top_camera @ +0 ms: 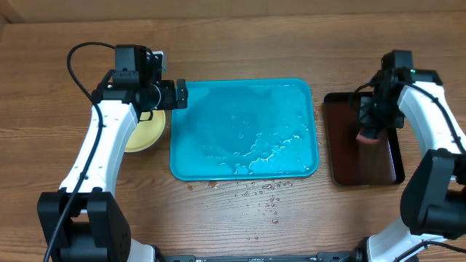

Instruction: Clean dirty plates on tray and stack at the side

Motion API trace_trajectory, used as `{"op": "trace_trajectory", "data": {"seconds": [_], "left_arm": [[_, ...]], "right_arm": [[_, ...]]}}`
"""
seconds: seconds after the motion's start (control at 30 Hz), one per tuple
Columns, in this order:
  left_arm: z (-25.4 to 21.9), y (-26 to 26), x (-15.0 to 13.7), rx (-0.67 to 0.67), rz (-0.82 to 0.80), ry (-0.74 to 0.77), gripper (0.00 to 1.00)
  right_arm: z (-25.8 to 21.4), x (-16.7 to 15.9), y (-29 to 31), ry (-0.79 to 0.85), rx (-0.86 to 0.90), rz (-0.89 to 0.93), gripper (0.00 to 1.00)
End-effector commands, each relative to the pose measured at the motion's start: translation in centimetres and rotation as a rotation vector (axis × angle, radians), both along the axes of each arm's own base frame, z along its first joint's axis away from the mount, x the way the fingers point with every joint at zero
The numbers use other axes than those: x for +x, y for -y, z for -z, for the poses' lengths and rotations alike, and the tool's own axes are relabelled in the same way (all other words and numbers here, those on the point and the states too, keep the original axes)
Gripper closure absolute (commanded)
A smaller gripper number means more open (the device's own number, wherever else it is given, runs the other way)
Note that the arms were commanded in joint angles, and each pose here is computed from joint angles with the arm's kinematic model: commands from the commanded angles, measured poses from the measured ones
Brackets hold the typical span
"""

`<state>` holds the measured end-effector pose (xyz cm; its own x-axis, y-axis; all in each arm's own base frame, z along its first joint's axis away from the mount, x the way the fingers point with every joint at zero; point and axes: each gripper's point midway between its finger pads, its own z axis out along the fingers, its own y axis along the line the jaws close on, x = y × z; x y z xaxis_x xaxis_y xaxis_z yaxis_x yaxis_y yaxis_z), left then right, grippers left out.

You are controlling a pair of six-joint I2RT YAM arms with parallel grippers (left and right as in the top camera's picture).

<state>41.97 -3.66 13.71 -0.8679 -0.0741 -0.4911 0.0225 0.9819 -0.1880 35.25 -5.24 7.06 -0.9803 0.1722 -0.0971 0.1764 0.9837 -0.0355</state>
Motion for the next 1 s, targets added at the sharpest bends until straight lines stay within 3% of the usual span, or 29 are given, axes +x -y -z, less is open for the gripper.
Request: {"op": "trace_trajectory", "data": {"seconds": [0.0,0.17,0.3,0.4,0.5,0.6,0.67,0.77,0.97], "left_arm": [[-1.3,0.2,0.3,0.002,0.021,0.037,0.00],[-1.3,0.2,0.3,0.002,0.020,0.037,0.00],[-1.3,0.1,0.3,0.002,0.020,0.037,0.00],[-1.3,0.1,0.3,0.002,0.020,0.037,0.00],[-1.3,0.2,0.3,0.002,0.020,0.037,0.00],[-1.3,0.1,0.3,0.002,0.020,0.037,0.00],[-1.3,0.1,0.3,0.002,0.020,0.037,0.00],[-1.3,0.1,0.3,0.002,0.020,0.037,0.01],[-1.3,0.1,0.3,0.002,0.020,0.037,0.00]], "right_arm": [[-0.1,0.6,-0.3,0.026,0.003,-0.064,0.94],[-1.7,1.7,-0.2,0.063,0.001,-0.061,0.77],[-5.2,2.7,-0.2,0.110,-0.004,-0.057,0.57],[-9.9,3.4,-0.9,0.187,0.035,-0.042,0.50],[-15.6,3.2,-1.8,0.292,0.073,-0.057,0.29],[-21.7,1.6,-2.0,0.404,0.057,-0.063,0.27],[-25.6,0.2,-2.2,0.490,0.043,-0.068,0.00],[-30.7,-2.9,-2.6,0.616,0.024,-0.075,0.00],[-36.4,-8.4,-3.3,0.807,-0.007,-0.085,0.00]]}}
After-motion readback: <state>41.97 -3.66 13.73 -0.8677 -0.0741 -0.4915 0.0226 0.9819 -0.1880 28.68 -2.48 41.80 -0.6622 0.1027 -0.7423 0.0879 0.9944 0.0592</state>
